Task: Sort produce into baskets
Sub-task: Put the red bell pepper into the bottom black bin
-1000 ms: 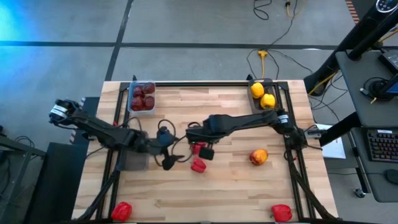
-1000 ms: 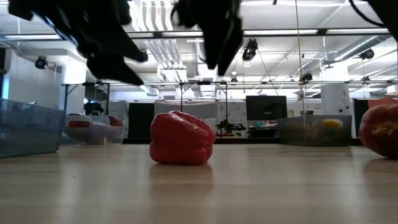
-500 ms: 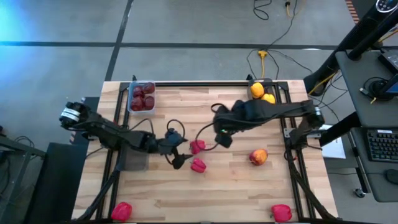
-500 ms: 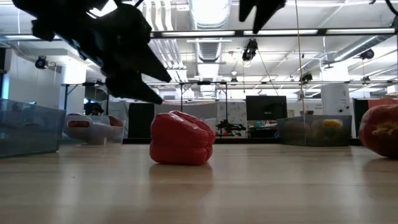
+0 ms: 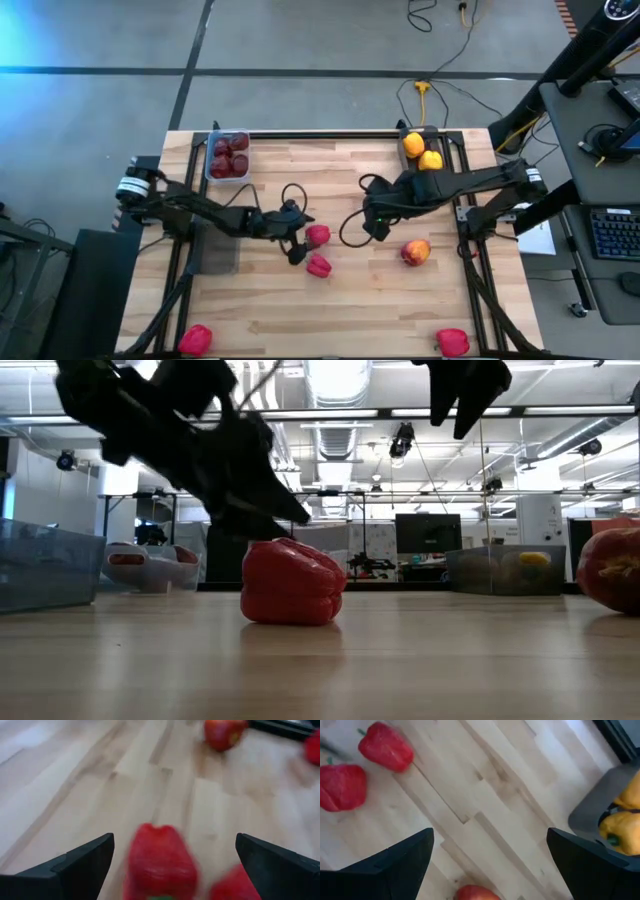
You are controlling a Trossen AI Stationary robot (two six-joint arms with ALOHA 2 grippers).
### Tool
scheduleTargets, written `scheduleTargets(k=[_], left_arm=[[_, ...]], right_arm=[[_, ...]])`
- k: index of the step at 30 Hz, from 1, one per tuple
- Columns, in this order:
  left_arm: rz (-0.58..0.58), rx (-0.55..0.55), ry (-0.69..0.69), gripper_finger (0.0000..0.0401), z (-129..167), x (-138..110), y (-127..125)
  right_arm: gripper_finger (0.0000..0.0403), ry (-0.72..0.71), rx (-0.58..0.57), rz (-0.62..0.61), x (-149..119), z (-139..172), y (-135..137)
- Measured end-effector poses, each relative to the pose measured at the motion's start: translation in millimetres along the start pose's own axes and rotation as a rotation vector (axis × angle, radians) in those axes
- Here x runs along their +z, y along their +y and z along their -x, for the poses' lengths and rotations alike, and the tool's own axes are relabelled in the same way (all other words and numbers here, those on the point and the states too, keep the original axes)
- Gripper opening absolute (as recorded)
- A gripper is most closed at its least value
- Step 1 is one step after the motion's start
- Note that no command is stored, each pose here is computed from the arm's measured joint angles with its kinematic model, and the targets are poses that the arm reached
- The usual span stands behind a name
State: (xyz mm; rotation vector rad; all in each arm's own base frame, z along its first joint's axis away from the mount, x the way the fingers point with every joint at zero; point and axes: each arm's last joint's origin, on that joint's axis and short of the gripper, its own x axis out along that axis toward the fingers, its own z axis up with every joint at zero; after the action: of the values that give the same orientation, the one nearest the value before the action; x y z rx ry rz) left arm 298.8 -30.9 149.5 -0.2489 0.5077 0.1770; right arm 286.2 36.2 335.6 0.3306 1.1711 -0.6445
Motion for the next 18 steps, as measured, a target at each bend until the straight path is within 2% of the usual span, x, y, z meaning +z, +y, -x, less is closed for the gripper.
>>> scheduleTargets(k=[4, 18], left_arm=[[0.032, -0.013, -0.024, 0.0398, -8.7, -0.4, 6.1], [-0.002, 0.029, 0.116, 0.0396, -33.7, -34.2, 16.1]], right_arm=[[0.038, 0.027, 0.033, 0.024, -2.9, 0.8, 3.0], [0.038, 0.053, 0.064, 0.017, -4.9, 5.0, 0.0]])
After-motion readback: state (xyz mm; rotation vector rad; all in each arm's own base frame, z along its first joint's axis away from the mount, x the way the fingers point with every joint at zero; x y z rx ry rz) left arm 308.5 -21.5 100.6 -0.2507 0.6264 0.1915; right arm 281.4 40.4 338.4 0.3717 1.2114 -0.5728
